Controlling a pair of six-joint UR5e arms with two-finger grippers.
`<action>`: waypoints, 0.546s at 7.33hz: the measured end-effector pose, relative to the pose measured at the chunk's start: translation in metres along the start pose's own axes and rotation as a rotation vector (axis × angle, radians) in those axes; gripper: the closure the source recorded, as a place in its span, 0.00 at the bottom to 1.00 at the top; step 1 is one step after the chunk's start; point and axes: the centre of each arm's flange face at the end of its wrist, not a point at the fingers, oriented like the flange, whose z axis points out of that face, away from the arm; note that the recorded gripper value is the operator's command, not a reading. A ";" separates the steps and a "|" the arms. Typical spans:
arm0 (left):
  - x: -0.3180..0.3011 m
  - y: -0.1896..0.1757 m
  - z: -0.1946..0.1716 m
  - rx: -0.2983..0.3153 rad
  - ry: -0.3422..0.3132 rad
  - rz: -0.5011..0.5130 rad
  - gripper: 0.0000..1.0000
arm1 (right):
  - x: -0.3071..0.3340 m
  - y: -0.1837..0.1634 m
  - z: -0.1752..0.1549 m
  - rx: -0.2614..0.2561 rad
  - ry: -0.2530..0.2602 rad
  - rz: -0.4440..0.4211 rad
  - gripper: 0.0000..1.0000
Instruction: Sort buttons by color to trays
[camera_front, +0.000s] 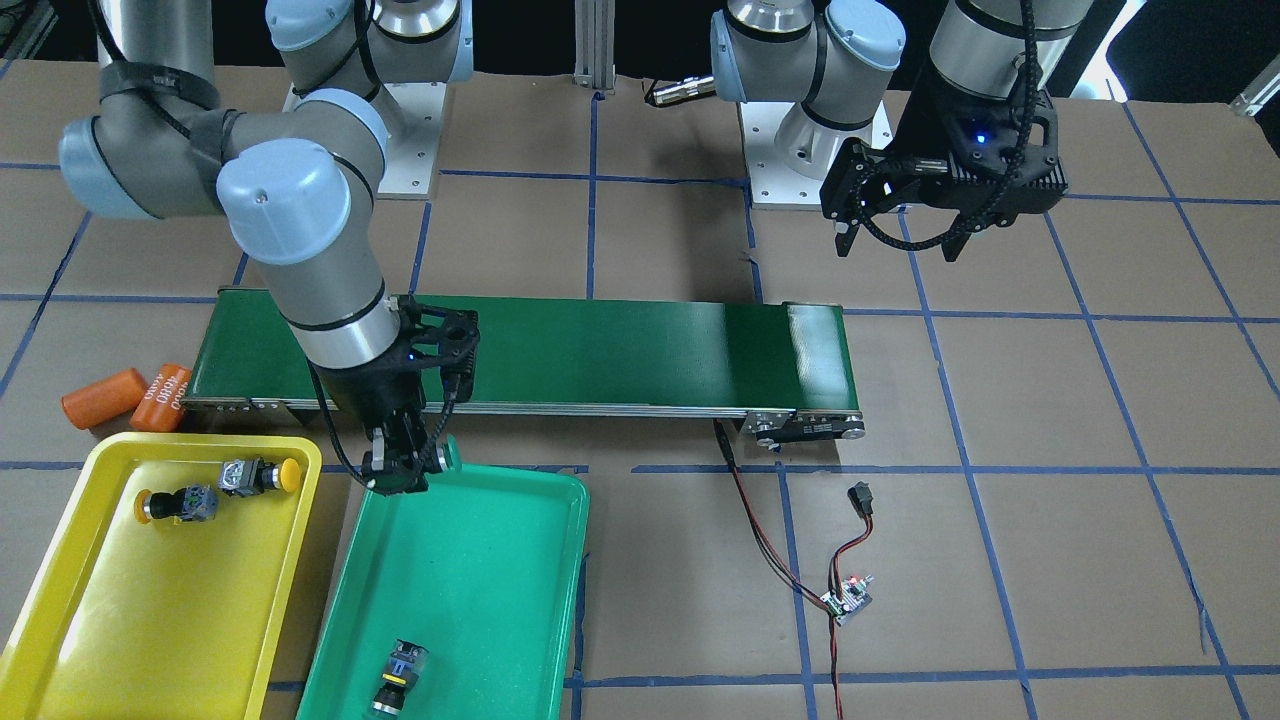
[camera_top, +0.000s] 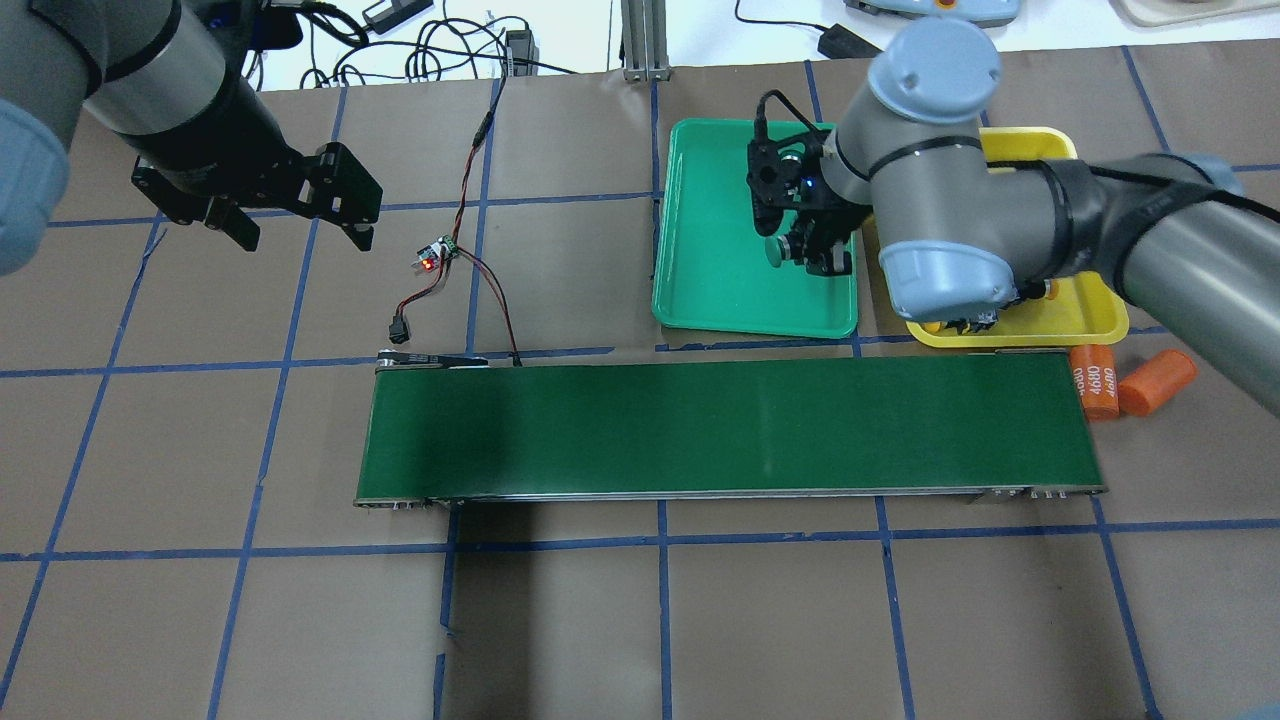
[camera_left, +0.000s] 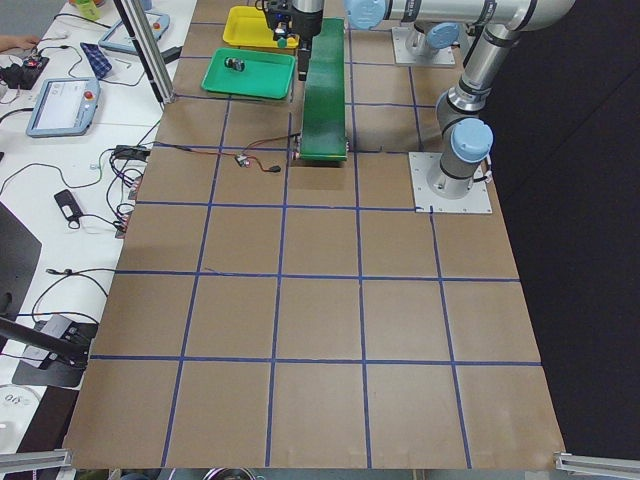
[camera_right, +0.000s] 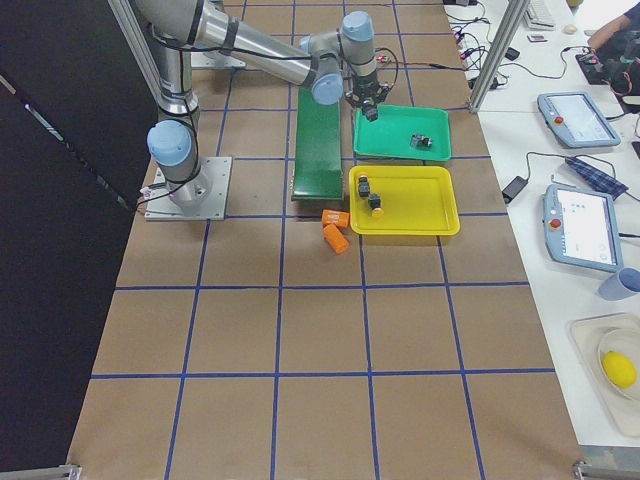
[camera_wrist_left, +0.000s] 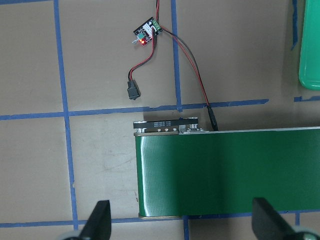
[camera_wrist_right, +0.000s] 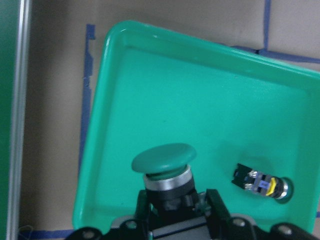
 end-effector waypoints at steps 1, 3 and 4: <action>0.000 0.000 0.000 0.000 0.000 0.000 0.00 | 0.024 -0.009 0.000 0.001 -0.008 -0.009 0.00; 0.000 0.000 0.000 0.000 0.000 0.000 0.00 | 0.035 -0.011 -0.002 -0.006 -0.034 -0.009 0.00; 0.000 0.000 0.000 0.000 0.000 0.000 0.00 | 0.036 -0.011 -0.009 -0.009 -0.047 0.007 0.00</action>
